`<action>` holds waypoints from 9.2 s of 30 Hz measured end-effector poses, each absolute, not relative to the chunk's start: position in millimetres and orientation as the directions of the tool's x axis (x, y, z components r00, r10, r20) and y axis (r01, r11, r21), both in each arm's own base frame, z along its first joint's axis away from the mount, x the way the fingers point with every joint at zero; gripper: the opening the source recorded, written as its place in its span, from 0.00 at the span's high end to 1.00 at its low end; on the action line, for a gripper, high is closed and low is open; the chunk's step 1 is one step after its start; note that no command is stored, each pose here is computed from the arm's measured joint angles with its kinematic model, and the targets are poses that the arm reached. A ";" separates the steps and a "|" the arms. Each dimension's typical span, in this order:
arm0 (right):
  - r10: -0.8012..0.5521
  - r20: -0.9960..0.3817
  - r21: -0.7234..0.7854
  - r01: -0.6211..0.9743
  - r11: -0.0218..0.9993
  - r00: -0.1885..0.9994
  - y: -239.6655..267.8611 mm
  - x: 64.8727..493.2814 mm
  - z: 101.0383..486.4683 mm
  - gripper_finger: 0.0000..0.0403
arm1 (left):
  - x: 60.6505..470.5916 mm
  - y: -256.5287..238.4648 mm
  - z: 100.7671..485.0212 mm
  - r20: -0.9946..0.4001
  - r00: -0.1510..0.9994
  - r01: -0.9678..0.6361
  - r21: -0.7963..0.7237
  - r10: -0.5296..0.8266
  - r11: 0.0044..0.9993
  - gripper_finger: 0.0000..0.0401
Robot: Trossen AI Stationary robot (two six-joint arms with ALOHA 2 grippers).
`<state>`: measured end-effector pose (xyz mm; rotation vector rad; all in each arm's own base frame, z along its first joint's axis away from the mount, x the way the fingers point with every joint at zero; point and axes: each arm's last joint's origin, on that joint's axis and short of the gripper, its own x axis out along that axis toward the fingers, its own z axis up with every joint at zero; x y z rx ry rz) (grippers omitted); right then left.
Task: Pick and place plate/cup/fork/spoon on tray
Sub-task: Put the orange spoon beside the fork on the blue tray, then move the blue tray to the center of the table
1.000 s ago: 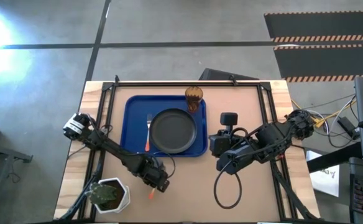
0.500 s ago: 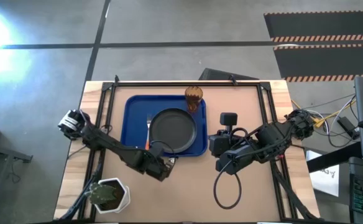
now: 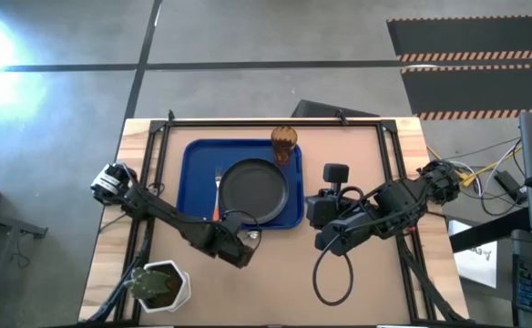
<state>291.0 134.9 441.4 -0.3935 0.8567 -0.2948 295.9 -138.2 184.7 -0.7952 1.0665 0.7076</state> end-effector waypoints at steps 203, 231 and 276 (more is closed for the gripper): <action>-0.084 -0.567 0.135 0.193 0.972 0.820 92.6 450.8 340.3 0.98 | 62.0 8.3 405.2 -0.174 0.909 -0.415 -0.298 0.378 0.860 0.74; 0.015 -0.612 0.277 0.196 0.941 0.791 -8.7 552.2 241.4 0.98 | -22.5 12.9 393.2 0.020 0.948 -0.295 -0.311 0.316 0.904 0.74; -0.147 -0.987 -0.091 0.549 0.831 0.059 74.8 409.0 187.6 0.98 | 23.3 10.3 365.4 -0.184 0.920 -0.389 -0.307 0.347 0.869 0.74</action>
